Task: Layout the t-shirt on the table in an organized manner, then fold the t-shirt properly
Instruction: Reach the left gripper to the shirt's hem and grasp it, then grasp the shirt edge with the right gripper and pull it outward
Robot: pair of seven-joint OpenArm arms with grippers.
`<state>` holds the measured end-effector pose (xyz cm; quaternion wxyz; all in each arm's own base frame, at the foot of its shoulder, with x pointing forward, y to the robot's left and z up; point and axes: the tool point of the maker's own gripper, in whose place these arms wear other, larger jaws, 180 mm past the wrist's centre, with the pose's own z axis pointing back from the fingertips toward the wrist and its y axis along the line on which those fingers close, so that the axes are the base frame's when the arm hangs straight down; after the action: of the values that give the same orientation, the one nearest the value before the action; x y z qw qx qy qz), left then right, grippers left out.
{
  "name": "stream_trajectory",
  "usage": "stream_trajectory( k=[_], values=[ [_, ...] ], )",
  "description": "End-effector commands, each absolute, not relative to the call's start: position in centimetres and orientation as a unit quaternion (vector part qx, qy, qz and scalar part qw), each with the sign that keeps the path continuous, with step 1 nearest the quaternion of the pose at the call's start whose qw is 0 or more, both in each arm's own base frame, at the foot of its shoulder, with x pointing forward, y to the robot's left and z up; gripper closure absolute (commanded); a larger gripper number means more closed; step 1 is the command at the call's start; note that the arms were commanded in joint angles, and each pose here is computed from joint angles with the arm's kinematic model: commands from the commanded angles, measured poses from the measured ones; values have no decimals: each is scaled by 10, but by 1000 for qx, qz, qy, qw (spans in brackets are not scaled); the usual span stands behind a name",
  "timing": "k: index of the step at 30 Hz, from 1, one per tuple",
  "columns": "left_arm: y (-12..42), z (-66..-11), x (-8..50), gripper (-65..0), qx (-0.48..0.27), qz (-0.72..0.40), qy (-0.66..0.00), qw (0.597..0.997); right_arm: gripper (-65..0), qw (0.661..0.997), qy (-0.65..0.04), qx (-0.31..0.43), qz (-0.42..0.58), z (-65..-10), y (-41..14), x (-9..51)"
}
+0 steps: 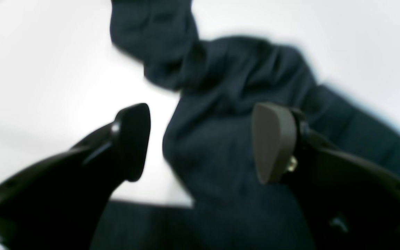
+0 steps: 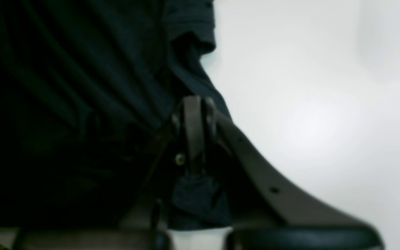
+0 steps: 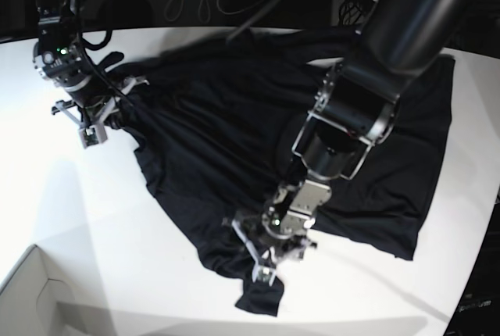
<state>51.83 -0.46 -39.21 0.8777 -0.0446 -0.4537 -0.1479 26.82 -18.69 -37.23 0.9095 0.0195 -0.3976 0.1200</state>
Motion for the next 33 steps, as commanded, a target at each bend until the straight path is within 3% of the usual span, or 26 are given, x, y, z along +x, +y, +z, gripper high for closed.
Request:
stream_trajectory(
  k=[1,9,23,33],
  values=[
    [-10,-371,532,-444,-42,-156,-478,864,0,899,-419,19,124,-360,-187,275],
    [-3,-403,511,-448,-9,-201,-449,871,0,900,-418,20,125,-361,-186,275],
    [149,-399,528,-447,41,-63,-449,890,0,900,-417,21,126,-362,-185,275],
    [157,-422,505,-445,9,-17,-395,918,0,899,-420,21,126,-360,-185,278]
  ],
)
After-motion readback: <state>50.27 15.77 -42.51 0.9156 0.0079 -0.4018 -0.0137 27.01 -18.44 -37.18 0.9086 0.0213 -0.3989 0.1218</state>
